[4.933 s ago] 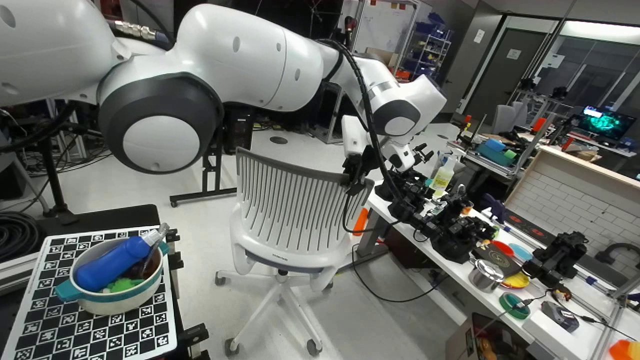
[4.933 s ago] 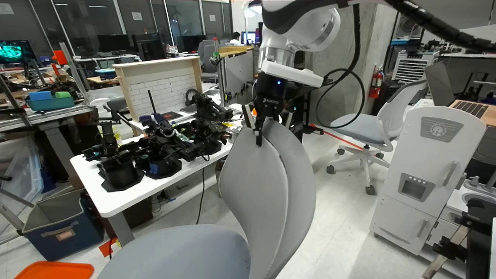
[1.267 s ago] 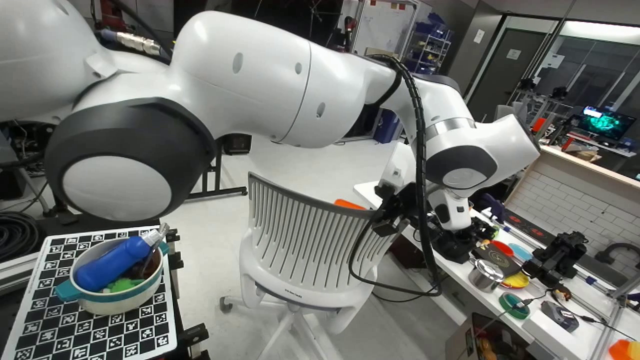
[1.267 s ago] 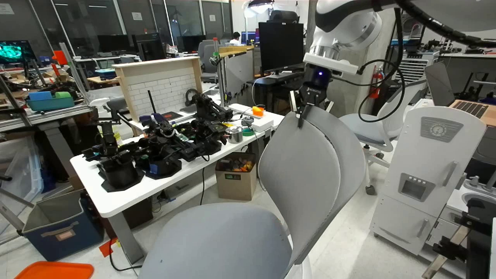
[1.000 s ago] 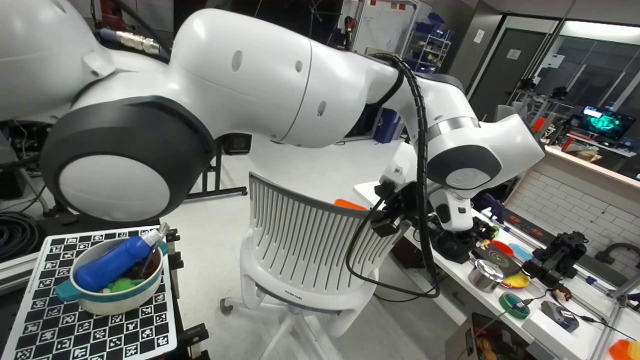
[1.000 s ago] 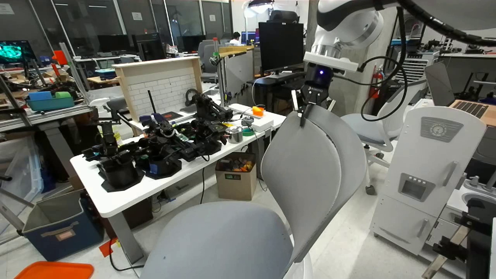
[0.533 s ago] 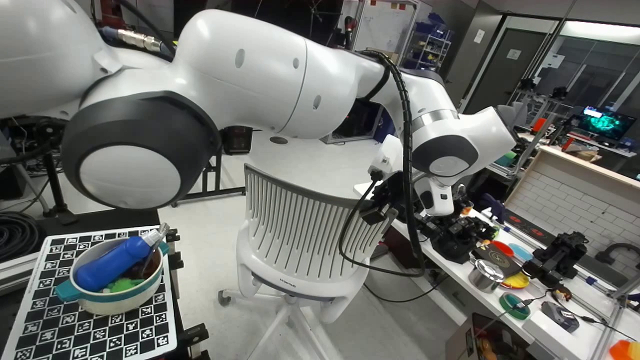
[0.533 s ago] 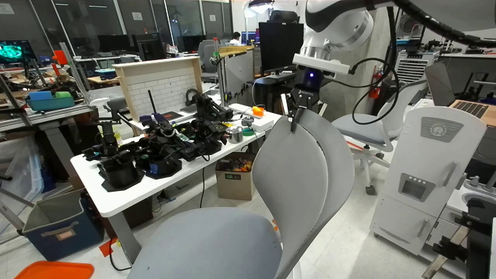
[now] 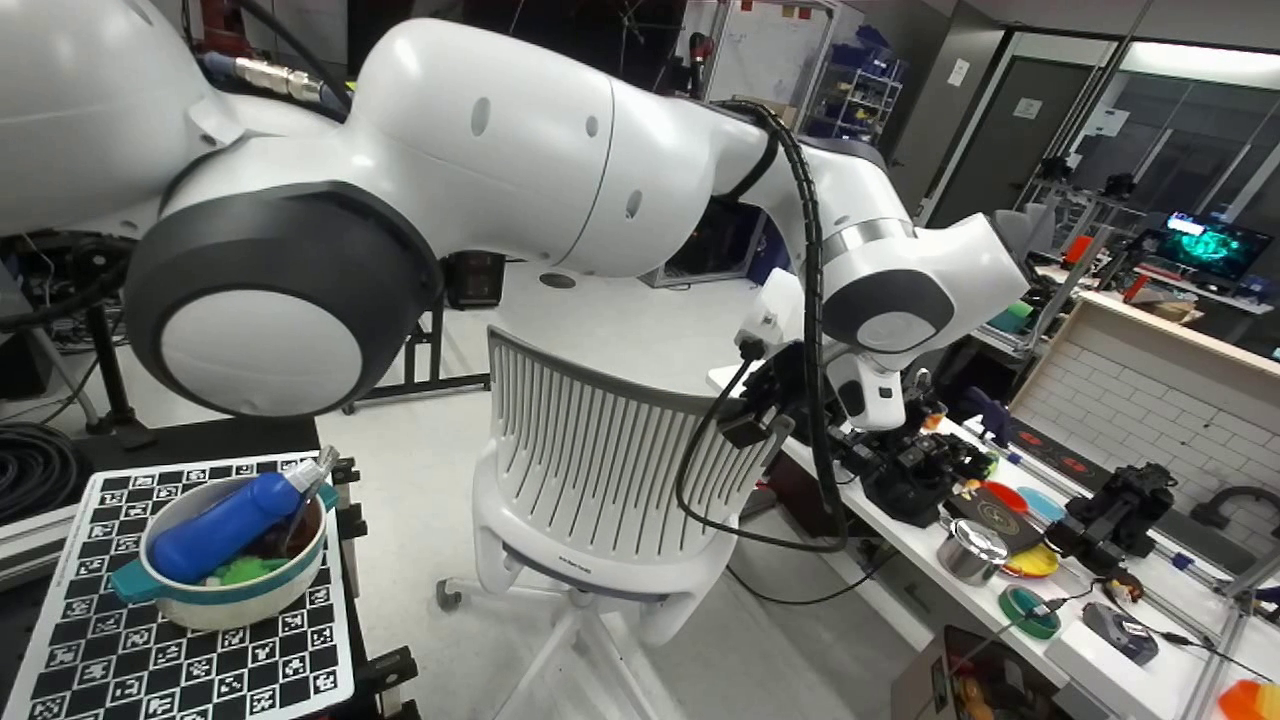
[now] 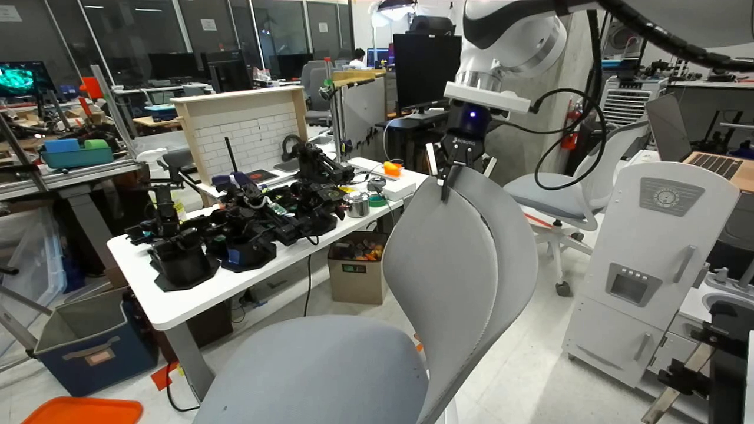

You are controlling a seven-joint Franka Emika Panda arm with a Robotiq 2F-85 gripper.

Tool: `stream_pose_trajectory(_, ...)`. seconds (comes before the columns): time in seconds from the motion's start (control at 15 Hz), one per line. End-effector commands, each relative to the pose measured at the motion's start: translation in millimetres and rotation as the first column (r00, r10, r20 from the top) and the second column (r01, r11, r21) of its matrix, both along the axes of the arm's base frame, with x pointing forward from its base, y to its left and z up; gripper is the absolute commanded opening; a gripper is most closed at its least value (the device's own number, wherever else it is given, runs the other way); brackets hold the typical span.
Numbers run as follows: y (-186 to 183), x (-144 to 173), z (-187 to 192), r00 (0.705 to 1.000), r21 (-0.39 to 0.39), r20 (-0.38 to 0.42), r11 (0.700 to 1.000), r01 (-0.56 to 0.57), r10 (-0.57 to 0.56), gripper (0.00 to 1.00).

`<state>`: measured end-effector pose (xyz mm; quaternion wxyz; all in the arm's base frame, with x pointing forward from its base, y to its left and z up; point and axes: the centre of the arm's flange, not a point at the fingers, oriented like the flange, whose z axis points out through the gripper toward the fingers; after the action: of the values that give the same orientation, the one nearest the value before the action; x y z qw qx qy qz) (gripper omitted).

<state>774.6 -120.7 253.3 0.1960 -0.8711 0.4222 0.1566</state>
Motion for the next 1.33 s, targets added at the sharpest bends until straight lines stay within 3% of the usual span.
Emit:
stream_pose_trajectory(0.0,-2,13,1,1.0,-0.002,-0.003,1.0,-0.013,0.013,0.5)
stream_pose_trajectory(0.47,-34,66,18,0.999,-0.013,-0.004,0.999,-0.039,0.039,0.99)
stream_pose_trajectory(0.93,-57,63,27,0.992,-0.041,0.051,0.993,-0.11,0.112,1.0)
stream_pose_trajectory(1.27,-63,63,32,0.966,-0.075,0.121,0.972,-0.222,0.23,1.0)
